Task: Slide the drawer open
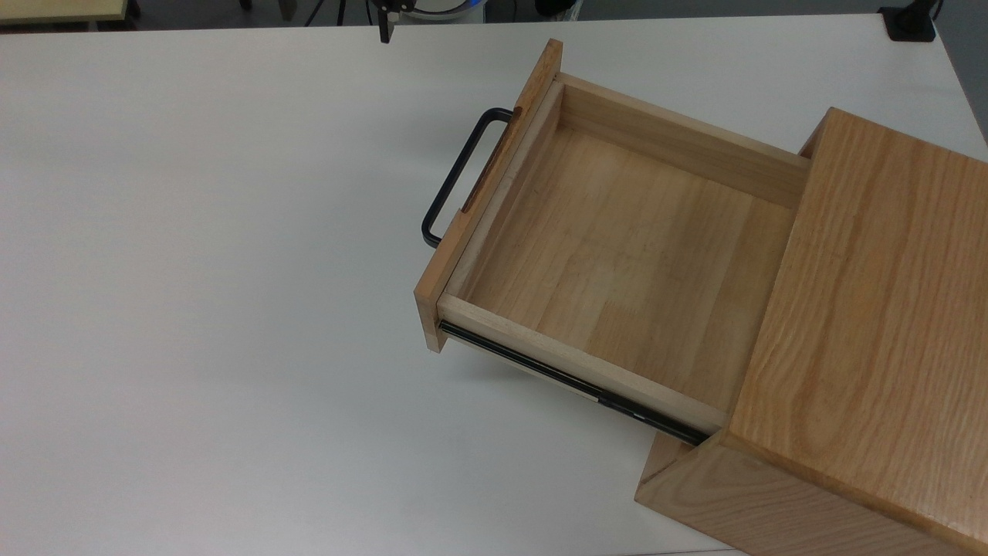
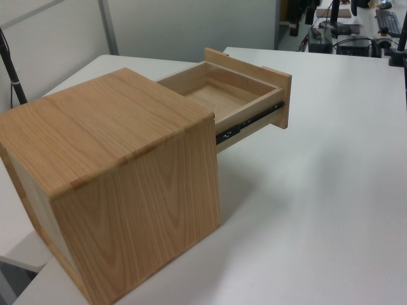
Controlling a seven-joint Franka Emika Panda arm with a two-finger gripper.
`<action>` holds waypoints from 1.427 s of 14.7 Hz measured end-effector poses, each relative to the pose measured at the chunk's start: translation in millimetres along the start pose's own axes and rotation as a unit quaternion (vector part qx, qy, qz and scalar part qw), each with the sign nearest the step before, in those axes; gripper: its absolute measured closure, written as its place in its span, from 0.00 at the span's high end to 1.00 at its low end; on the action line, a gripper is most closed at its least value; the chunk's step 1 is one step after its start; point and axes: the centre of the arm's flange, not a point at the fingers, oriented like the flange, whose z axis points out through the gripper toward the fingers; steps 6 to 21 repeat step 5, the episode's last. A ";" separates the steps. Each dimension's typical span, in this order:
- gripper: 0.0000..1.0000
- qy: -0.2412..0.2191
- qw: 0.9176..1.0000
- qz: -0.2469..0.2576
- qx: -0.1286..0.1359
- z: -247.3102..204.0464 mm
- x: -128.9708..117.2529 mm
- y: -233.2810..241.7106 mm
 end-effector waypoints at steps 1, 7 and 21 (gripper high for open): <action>1.00 -0.003 1.000 -0.024 -0.003 3.3 -1.6 -1.0; 1.00 0.004 0.998 -0.062 -0.004 8.1 -4.1 -3.0; 1.00 0.004 0.998 -0.062 -0.004 8.1 -4.1 -3.0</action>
